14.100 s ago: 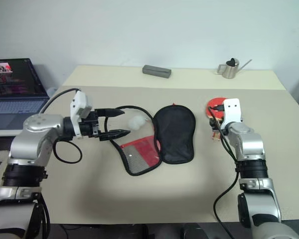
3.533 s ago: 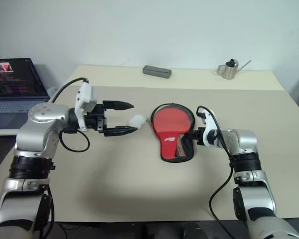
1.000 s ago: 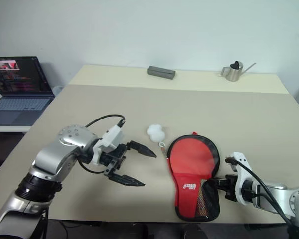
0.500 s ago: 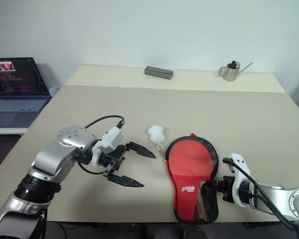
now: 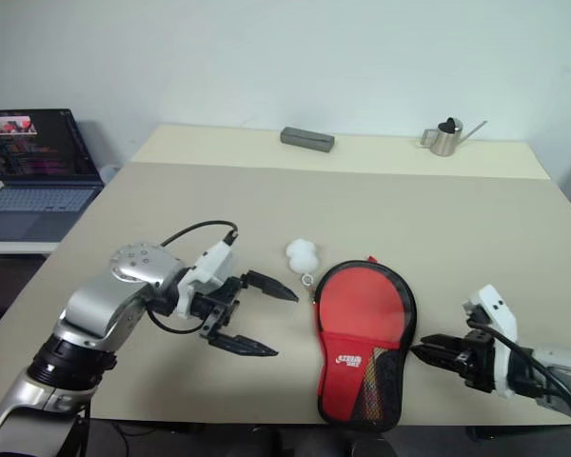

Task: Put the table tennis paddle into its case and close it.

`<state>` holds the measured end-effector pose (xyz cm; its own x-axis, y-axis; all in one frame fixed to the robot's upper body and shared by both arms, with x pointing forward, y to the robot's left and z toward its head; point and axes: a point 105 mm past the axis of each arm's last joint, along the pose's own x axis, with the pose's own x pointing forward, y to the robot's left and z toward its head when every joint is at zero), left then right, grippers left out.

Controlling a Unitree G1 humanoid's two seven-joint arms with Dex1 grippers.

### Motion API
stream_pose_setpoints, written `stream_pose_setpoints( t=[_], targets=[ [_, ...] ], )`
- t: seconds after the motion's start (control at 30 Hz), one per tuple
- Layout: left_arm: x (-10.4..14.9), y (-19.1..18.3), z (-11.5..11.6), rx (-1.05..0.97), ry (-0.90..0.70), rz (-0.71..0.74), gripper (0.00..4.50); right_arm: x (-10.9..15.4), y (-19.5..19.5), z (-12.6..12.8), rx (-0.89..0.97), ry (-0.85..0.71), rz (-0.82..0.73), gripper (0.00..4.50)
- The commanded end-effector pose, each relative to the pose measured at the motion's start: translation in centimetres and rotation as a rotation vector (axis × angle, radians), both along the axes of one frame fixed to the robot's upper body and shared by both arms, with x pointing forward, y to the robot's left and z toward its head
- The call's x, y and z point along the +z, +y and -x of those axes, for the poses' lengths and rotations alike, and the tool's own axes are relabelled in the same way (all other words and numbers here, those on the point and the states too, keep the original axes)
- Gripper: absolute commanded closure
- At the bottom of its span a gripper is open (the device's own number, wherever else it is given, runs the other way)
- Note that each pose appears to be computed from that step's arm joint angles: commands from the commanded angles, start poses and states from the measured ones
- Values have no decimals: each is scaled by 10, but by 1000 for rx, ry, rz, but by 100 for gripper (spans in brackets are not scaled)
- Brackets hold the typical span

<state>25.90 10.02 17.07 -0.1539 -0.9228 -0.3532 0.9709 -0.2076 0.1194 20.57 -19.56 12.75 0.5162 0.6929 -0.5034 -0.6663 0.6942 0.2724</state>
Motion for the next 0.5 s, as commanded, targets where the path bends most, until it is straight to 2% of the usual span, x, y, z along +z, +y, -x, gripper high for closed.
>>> stream_pose_setpoints(
  t=[0.03,0.1,0.2,0.37,0.4,0.5],
  targets=[
    [16,1,-2,33,-47,49,0,18,-1,-9,96,-146,42,285],
    [18,3,-5,57,-52,54,0,27,3,-19,114,-222,42,285],
    [19,13,-14,128,-75,45,0,46,22,-31,190,-325,13,196],
    [30,33,-38,282,-141,54,0,52,42,-39,291,-402,27,20],
    [32,38,-42,319,-154,55,0,53,46,-40,308,-420,31,4],
    [35,50,-48,391,-172,50,0,52,51,-43,330,-454,30,4]
  ],
)
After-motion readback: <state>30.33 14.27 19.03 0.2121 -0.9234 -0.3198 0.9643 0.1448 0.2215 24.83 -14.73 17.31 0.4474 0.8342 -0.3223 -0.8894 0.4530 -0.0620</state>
